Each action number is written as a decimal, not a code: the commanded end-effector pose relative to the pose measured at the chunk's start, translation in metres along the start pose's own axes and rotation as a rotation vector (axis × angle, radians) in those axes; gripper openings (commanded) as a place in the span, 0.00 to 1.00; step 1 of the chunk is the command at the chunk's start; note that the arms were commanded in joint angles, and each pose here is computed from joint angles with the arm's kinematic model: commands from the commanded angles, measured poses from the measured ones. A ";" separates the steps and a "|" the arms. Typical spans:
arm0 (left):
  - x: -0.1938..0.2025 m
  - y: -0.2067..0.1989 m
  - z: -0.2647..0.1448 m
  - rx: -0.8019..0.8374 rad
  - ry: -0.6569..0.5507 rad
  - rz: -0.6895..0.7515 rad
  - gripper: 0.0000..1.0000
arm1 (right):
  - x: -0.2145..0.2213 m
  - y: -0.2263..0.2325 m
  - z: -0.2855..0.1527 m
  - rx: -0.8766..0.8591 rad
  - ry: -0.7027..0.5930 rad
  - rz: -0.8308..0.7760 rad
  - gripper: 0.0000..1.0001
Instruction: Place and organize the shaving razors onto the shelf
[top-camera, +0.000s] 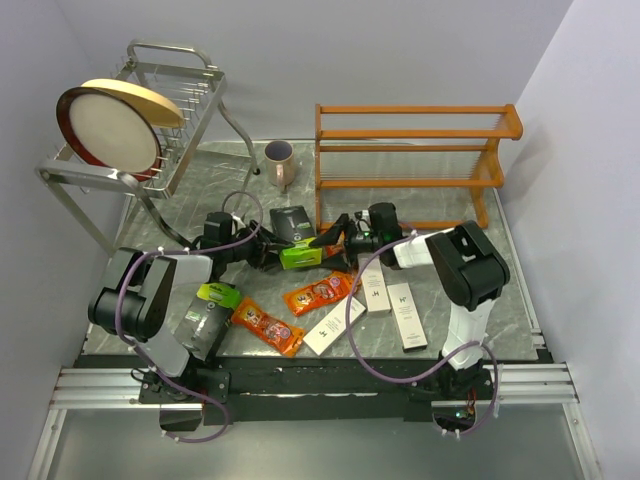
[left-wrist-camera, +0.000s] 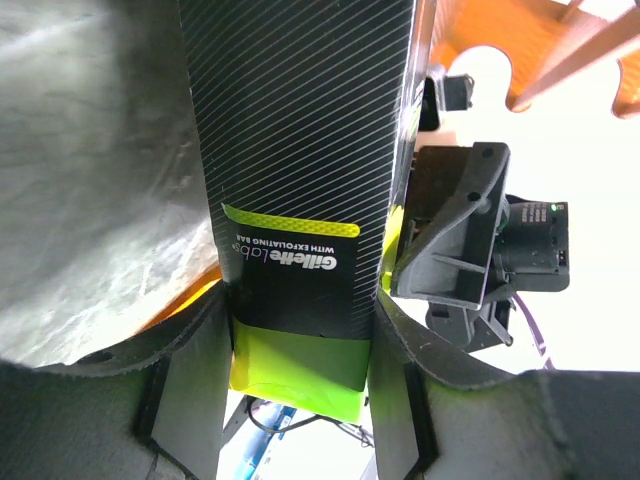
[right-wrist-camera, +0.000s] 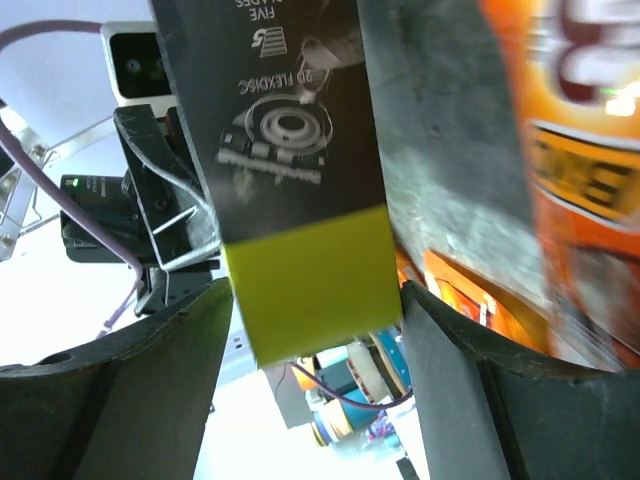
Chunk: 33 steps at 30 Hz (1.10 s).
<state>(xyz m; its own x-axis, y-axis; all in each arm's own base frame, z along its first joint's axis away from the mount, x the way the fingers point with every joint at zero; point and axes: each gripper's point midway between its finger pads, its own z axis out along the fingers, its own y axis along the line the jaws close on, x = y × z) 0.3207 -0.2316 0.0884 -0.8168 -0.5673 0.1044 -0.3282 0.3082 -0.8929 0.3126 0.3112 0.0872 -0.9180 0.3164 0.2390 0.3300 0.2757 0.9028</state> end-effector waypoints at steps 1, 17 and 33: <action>0.010 -0.053 -0.009 0.177 0.042 0.140 0.36 | 0.006 0.027 0.010 -0.093 0.030 -0.053 0.74; 0.008 -0.060 -0.024 0.099 0.015 0.423 0.97 | -0.004 0.054 -0.046 -0.137 -0.075 -0.286 0.28; 0.009 -0.073 -0.016 0.129 0.072 0.529 0.99 | -0.018 -0.008 -0.152 -0.092 -0.291 -0.237 0.21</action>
<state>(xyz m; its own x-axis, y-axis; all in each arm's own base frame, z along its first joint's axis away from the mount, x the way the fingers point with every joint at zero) 0.3244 -0.2389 0.1510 -0.8888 -0.3440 -0.3029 0.1221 0.4594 -0.8798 0.2989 0.1829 0.1120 -0.8735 0.4868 0.0100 0.1845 0.3118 0.9321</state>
